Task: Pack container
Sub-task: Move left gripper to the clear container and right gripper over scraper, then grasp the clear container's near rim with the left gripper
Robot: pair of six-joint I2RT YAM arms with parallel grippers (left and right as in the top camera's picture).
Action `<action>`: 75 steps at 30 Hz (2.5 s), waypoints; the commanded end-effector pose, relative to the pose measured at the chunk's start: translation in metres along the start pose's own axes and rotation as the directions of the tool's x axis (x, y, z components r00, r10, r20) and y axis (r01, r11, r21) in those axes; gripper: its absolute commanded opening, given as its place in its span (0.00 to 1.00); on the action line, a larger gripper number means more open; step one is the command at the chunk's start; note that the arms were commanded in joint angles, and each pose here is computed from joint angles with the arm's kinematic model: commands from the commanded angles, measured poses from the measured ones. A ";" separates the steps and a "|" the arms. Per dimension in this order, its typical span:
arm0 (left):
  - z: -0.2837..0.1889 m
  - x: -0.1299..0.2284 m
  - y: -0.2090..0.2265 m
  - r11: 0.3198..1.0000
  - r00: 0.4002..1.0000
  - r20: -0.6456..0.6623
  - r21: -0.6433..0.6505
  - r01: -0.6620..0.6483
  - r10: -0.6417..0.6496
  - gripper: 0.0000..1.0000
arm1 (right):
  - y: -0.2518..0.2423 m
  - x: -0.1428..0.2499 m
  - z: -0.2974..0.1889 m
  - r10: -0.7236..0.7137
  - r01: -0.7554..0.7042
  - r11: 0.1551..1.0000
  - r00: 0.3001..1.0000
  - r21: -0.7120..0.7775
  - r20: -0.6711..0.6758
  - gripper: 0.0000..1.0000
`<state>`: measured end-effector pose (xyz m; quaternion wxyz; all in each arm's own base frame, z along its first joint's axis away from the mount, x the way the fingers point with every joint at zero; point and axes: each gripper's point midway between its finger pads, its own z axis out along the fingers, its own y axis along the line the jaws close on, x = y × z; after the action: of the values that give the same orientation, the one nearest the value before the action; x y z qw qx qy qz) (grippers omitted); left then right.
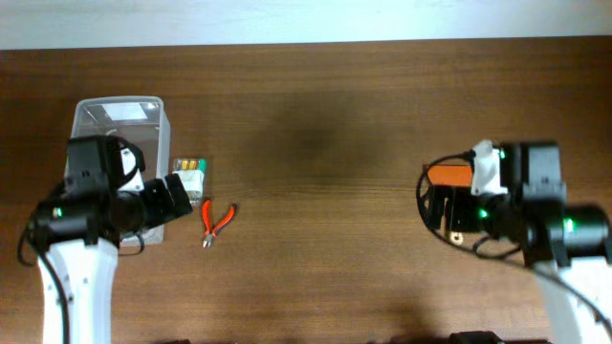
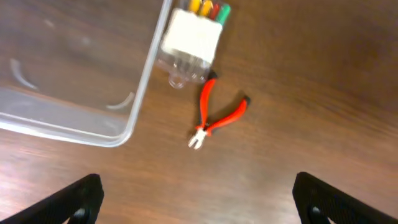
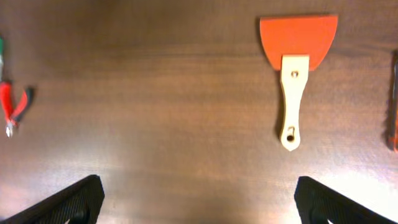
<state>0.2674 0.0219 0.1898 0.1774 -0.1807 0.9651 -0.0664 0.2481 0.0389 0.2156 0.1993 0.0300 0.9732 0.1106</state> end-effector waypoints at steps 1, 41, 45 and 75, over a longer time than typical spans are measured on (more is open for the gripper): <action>0.005 -0.005 0.005 0.993 0.993 -0.037 0.029 0.113 -0.112 0.99 | 0.001 -0.004 0.008 -0.026 0.026 1.000 0.997 -0.006 -0.074 0.99; 0.126 0.004 0.173 0.518 0.573 -0.012 -0.445 0.731 -0.819 0.99 | -0.009 -0.016 0.029 -0.047 0.050 0.998 0.994 0.031 -0.096 0.99; 0.134 0.006 0.176 0.515 0.571 -0.020 -0.459 0.724 -0.820 0.95 | -0.009 -0.015 0.029 -0.046 0.050 0.998 0.994 0.032 -0.099 0.99; 0.116 0.014 0.170 0.515 0.570 -0.035 -0.474 0.714 -0.821 0.76 | -0.009 -0.016 0.029 -0.046 0.050 0.998 0.994 0.032 -0.099 0.99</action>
<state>0.2456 0.1671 0.0392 -0.0418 -0.6136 0.7875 0.0406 0.2700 0.0371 0.1875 0.1430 0.0085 0.9850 0.0964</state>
